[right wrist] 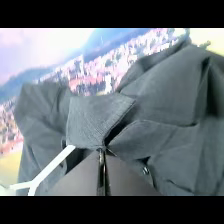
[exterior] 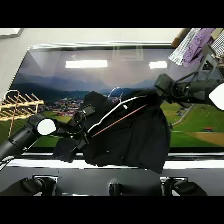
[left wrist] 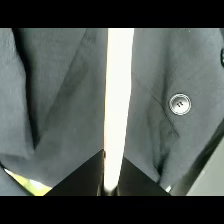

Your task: Fold the clothes and pants, and hang the long-sleeved shirts on hangers.

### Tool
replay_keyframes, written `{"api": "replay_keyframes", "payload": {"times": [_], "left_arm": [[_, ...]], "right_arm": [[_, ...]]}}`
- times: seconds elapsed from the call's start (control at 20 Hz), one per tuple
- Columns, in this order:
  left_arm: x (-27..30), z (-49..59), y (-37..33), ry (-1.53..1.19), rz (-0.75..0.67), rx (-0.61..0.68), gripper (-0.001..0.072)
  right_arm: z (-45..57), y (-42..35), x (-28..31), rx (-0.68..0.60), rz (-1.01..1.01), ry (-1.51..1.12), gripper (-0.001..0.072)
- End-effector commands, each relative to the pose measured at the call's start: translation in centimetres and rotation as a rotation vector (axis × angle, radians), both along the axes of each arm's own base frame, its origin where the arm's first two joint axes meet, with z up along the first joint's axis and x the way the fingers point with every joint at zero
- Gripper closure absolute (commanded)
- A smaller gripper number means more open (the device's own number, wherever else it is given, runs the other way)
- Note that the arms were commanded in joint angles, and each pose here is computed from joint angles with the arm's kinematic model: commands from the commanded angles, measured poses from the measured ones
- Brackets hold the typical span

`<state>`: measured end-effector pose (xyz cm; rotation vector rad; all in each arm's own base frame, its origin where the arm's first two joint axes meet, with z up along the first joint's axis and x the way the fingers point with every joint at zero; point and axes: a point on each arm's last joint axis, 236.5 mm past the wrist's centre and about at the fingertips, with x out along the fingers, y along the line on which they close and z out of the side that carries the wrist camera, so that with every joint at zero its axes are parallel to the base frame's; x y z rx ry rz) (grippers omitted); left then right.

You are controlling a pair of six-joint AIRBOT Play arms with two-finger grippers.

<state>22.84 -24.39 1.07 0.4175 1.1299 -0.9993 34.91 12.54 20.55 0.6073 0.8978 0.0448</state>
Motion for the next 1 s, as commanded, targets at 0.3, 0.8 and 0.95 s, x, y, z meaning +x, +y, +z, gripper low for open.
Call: {"api": "replay_keyframes", "payload": {"times": [0.3,0.8,0.95], "left_arm": [[0.1,1.8,-0.9,-0.005,0.023,0.023,0.0682],[2.5,0.7,-4.5,-0.032,0.077,-0.027,0.0681],[2.6,0.6,-4.7,-0.047,0.045,-0.03,0.068]], "right_arm": [[0.6,2.2,2.0,0.11,-0.013,-0.035,0.0668],[-0.2,9.5,-2.6,0.09,0.118,0.017,0.0668],[-0.5,9.1,-2.7,0.045,0.109,0.008,0.0668]]}}
